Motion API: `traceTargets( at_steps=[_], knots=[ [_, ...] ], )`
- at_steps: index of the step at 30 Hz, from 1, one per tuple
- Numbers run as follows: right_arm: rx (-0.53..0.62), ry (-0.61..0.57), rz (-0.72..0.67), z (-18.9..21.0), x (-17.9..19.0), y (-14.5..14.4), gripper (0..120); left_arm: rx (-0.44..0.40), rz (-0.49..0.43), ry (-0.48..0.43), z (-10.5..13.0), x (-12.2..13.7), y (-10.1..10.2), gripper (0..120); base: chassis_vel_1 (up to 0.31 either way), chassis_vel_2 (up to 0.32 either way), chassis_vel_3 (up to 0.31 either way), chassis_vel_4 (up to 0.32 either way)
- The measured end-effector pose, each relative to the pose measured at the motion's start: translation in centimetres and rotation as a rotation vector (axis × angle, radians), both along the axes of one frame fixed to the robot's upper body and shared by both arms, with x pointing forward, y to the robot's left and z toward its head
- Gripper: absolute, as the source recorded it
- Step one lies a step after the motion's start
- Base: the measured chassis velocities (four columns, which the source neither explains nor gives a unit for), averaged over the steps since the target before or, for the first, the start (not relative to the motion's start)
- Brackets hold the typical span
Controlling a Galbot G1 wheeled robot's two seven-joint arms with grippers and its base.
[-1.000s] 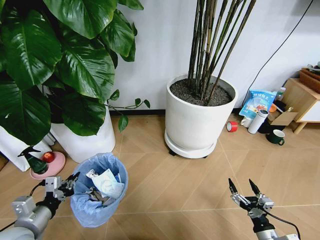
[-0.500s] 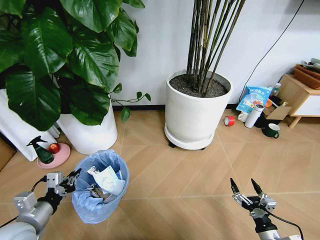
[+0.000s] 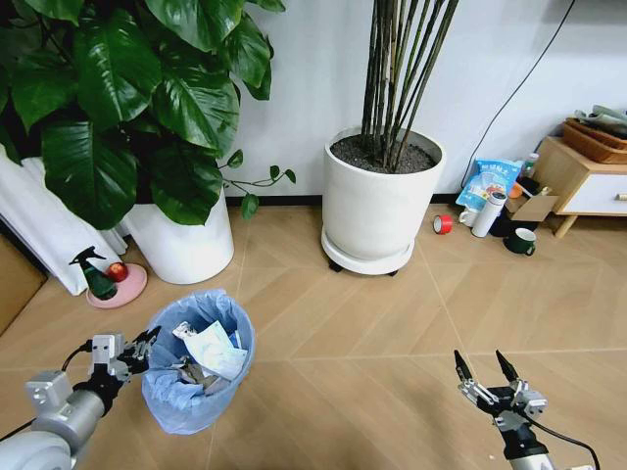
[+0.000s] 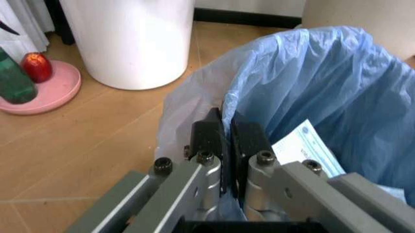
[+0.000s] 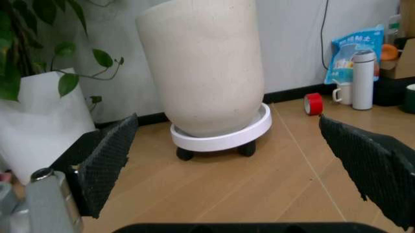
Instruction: Pick up the trash bin and place the garbage on the floor into it.
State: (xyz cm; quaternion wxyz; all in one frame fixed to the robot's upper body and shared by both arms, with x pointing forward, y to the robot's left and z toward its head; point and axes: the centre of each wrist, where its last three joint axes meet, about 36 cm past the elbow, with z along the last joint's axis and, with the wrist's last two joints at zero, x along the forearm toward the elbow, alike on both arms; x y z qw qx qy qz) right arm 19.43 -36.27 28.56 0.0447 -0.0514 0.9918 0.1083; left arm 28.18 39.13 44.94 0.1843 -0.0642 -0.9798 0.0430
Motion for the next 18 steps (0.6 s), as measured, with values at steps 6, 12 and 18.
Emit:
traceTargets(
  at_steps=[6,12,18],
  knots=[
    [0.0,-0.003,0.0,-0.02,-0.1,0.08,100,-0.002,-0.002,-0.005,0.21,0.22,0.03,0,0.183,-0.168,-0.161,0.16],
    [-0.002,-0.009,0.0,-0.07,-0.16,0.1,100,0.0,-0.003,-0.013,0.44,0.61,0.11,0,0.177,-0.19,-0.187,0.185],
    [-0.005,-0.012,0.002,-0.11,-0.2,0.04,100,-0.002,-0.004,-0.016,0.55,0.83,0.09,0,0.169,-0.175,-0.186,0.172]
  ],
)
